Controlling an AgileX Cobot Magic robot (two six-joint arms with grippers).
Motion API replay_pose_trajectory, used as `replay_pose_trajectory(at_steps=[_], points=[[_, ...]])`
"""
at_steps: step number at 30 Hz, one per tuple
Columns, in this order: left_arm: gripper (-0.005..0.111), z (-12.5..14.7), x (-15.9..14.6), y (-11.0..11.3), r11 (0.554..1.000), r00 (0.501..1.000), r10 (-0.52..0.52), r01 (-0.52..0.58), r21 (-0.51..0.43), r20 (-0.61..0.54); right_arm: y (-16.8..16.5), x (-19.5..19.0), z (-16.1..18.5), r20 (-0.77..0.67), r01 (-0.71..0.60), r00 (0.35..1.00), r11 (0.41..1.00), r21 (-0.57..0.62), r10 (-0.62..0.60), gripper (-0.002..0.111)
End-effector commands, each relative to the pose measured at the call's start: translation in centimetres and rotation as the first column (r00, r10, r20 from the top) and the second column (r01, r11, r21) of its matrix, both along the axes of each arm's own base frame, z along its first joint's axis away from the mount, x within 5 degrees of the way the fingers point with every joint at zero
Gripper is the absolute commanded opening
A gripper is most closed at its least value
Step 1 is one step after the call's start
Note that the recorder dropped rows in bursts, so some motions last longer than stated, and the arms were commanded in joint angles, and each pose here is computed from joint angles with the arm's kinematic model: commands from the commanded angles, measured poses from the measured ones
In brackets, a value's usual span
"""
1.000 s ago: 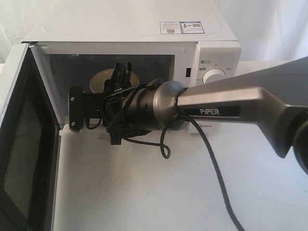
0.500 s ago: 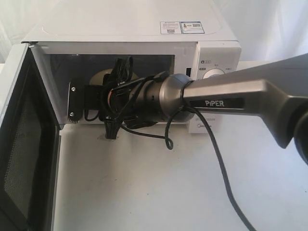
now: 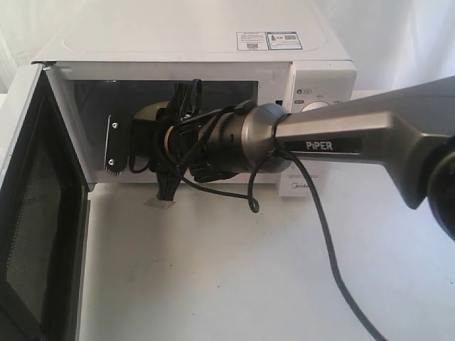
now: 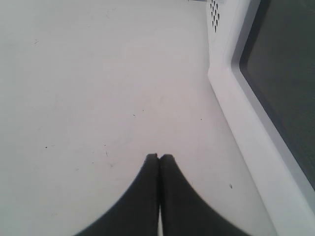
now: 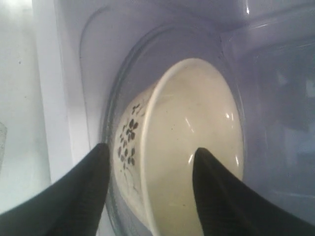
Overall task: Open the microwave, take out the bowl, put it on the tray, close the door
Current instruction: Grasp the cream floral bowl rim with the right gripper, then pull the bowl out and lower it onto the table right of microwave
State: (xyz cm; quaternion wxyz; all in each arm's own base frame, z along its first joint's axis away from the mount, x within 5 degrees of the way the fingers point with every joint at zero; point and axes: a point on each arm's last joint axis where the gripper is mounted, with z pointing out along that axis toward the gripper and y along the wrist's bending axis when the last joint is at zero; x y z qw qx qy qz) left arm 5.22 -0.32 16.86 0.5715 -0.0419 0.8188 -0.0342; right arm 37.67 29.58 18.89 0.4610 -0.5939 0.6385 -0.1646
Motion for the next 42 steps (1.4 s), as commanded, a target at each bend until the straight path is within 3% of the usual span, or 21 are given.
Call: replay_pose_trajectory(at_steps=[1, 11, 15, 20, 26, 32, 37, 42], points=[[0.0, -0.2, 0.0, -0.1, 1.0, 1.0, -0.005, 0.005, -0.01, -0.002, 0.1, 0.8, -0.8, -0.002, 0.014, 1.0, 1.0, -0.003, -0.014, 0.049], [0.0, -0.2, 0.0, -0.1, 1.0, 1.0, -0.005, 0.005, -0.01, -0.002, 0.2, 1.3, -1.7, -0.006, 0.048, 0.999, 0.999, -0.01, -0.048, 0.047], [0.0, -0.2, 0.0, -0.1, 1.0, 1.0, -0.005, 0.005, -0.01, -0.002, 0.2, 1.4, -1.6, -0.005, 0.048, 0.999, 0.999, -0.008, -0.048, 0.029], [0.0, -0.2, 0.0, -0.1, 1.0, 1.0, -0.005, 0.005, -0.01, -0.002, 0.3, 1.3, -1.6, -0.006, 0.047, 0.999, 0.999, -0.007, -0.047, 0.0], [0.0, -0.2, 0.0, -0.1, 1.0, 1.0, -0.005, 0.005, -0.01, -0.002, 0.7, 0.8, -1.4, -0.018, 0.058, 0.998, 0.998, 0.012, -0.058, 0.0], [0.0, -0.2, 0.0, -0.1, 1.0, 1.0, -0.005, 0.005, -0.01, -0.002, 2.9, -1.7, 0.7, -0.06, 0.064, 0.997, 0.991, 0.114, -0.057, 0.0], [0.0, -0.2, 0.0, -0.1, 1.0, 1.0, -0.005, 0.005, -0.01, -0.002, 3.6, -4.6, 3.2, -0.161, 0.219, 0.969, 0.955, 0.202, -0.188, 0.0], [0.0, -0.2, 0.0, -0.1, 1.0, 1.0, -0.005, 0.005, -0.01, -0.002, 1.8, -7.2, 5.4, -0.435, 0.493, 0.826, 0.834, 0.248, -0.359, 0.0]])
